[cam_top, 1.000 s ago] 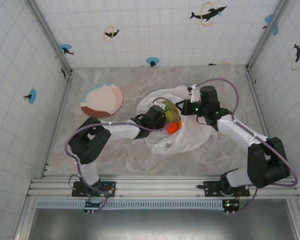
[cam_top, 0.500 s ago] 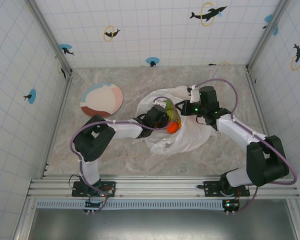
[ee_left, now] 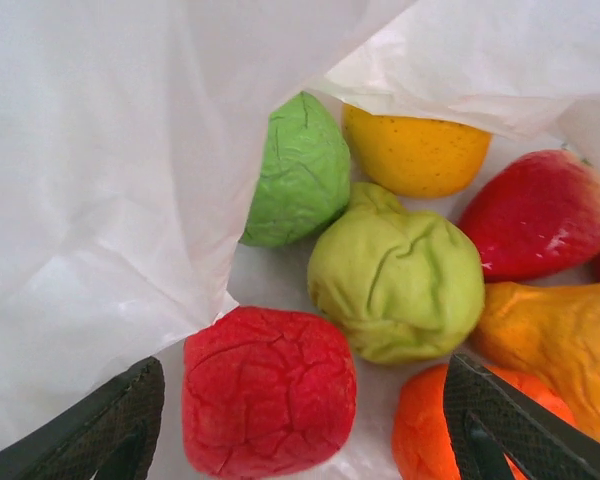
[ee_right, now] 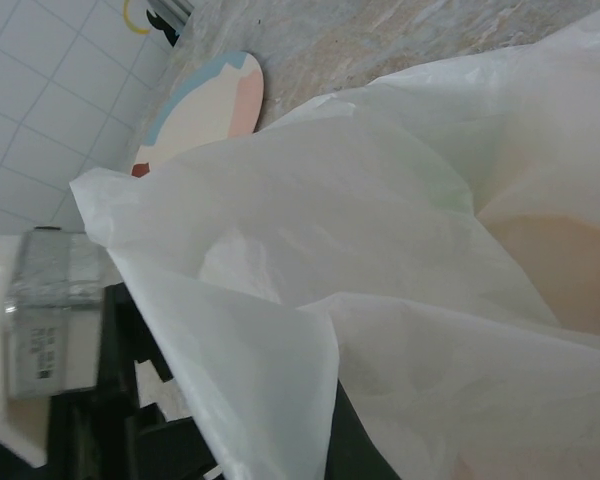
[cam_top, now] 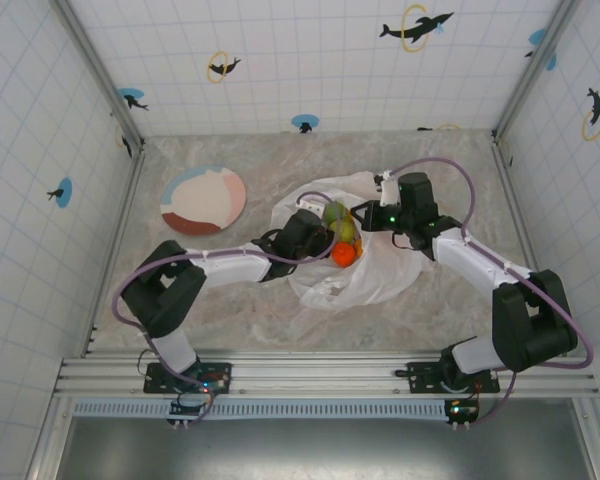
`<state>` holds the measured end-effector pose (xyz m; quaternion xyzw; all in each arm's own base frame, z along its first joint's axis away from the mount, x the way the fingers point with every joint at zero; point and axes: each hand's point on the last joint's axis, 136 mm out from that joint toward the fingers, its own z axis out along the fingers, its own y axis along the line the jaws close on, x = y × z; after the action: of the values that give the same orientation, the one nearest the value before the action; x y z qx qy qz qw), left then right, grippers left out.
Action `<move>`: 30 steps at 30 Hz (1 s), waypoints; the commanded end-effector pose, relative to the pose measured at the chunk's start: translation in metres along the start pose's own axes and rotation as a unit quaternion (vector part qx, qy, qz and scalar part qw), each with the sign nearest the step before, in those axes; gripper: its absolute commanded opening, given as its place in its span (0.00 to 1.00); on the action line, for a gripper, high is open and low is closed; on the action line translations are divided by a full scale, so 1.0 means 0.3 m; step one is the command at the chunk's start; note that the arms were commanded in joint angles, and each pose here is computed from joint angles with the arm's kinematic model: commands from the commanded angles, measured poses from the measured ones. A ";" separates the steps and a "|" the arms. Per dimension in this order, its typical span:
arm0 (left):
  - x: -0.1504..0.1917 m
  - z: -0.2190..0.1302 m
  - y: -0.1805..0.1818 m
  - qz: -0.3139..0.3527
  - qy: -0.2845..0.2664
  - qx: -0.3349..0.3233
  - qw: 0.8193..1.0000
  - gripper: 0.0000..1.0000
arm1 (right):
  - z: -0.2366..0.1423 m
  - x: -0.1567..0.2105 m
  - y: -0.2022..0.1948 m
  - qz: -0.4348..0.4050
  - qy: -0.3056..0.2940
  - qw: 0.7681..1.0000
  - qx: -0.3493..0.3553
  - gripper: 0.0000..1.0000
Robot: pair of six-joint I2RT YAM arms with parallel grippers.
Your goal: Place the fruits into the plastic bag
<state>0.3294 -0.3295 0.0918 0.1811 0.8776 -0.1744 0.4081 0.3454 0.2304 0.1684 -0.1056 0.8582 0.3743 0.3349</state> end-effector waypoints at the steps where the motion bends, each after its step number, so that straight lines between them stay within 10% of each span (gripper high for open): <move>1: 0.025 -0.050 -0.031 -0.017 0.008 0.038 0.999 0.75 | 0.004 -0.039 0.017 -0.010 -0.012 1.000 -0.008 0.00; 17: 0.059 -0.253 -0.092 0.002 -0.021 0.148 0.989 0.76 | 0.014 -0.013 -0.003 -0.003 -0.002 1.000 -0.006 0.00; 30: 0.088 -0.347 0.040 0.029 -0.055 0.097 0.993 0.79 | 0.028 -0.016 -0.011 -0.004 -0.006 1.000 -0.009 0.00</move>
<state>0.2430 -0.2846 0.1351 0.2505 0.8209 -0.2842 0.4273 0.3479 0.2314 0.1608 -0.1043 0.8610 0.3742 0.3283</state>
